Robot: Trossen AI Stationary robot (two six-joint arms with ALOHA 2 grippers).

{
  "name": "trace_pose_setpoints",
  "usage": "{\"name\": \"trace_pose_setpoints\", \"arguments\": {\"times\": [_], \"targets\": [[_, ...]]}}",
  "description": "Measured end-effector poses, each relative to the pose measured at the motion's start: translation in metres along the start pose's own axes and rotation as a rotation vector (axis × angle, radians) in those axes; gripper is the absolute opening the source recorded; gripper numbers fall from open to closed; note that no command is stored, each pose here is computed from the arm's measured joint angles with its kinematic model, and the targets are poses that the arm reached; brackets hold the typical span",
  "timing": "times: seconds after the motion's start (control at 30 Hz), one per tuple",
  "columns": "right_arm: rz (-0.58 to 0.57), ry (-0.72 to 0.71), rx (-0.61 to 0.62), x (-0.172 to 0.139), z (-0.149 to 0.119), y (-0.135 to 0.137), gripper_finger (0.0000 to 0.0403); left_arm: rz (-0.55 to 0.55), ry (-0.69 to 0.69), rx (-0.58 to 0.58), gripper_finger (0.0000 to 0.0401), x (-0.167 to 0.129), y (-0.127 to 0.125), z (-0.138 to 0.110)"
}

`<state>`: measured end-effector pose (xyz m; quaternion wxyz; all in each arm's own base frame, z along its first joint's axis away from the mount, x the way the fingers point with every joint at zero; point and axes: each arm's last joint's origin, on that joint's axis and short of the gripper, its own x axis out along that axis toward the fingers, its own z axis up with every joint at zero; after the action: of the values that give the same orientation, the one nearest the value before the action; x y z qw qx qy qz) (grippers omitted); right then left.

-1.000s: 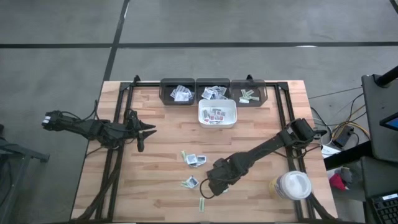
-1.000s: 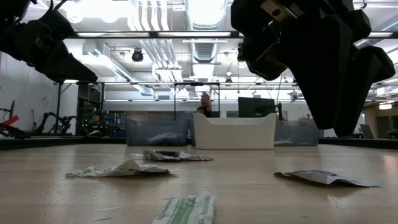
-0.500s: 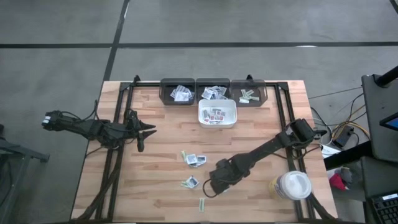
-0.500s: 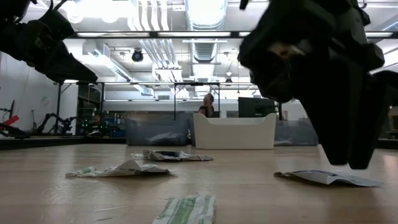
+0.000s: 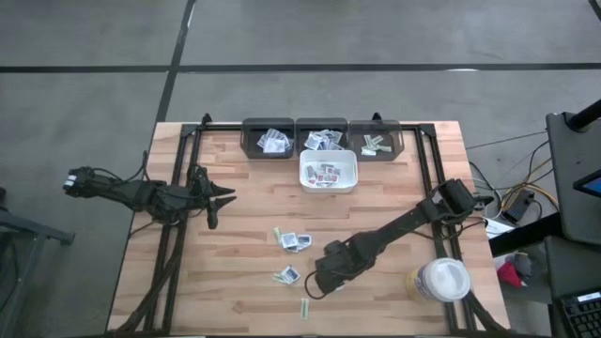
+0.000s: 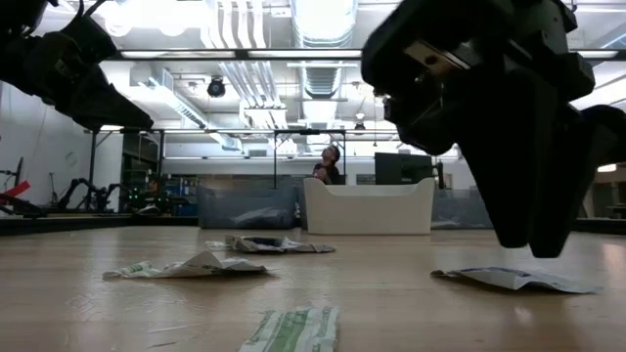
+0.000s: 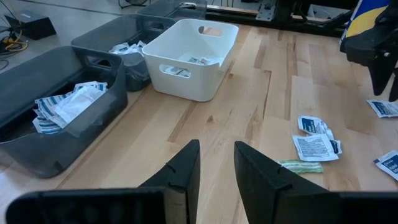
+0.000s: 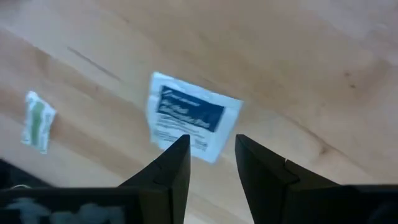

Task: Pick & Place First Aid Supplies
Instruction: Put the blue alcohol pad into the middle gray bin

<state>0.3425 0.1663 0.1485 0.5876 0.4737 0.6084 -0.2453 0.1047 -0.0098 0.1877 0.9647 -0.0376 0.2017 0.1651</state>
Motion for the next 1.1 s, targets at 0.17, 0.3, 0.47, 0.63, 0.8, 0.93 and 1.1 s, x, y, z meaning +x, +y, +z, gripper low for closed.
{"name": "trace_pose_setpoints", "arguments": {"times": [0.17, 0.3, 0.47, 0.63, 0.8, 0.93, 1.1], "targets": [[0.008, -0.042, 0.015, -0.002, 0.001, 0.002, 0.0117, 0.001, 0.002, 0.001, 0.0094, 0.0, 0.0, 0.0], [-0.011, -0.052, 0.026, 0.004, 0.002, -0.001, 0.0107, 0.002, 0.006, 0.004, 0.0094, 0.0, 0.0, -0.001], [-0.027, -0.03, 0.031, 0.02, 0.005, 0.0, 0.0097, 0.003, 0.009, 0.005, 0.0094, 0.0, 0.0, -0.001], [-0.079, -0.026, 0.034, 0.028, 0.007, 0.004, 0.0089, 0.005, 0.019, 0.011, 0.0094, 0.001, 0.0, -0.002], [-0.124, -0.023, 0.013, 0.025, 0.007, 0.005, 0.0065, 0.006, 0.022, 0.012, 0.0094, 0.001, 0.0, -0.002], [-0.135, -0.022, 0.0, 0.025, 0.007, 0.004, 0.0037, 0.006, 0.023, 0.013, 0.0094, 0.001, 0.0, -0.002], [-0.145, -0.022, 0.001, 0.025, 0.007, 0.003, 0.0011, 0.006, 0.024, 0.014, 0.0094, 0.001, 0.0, -0.002]]}}
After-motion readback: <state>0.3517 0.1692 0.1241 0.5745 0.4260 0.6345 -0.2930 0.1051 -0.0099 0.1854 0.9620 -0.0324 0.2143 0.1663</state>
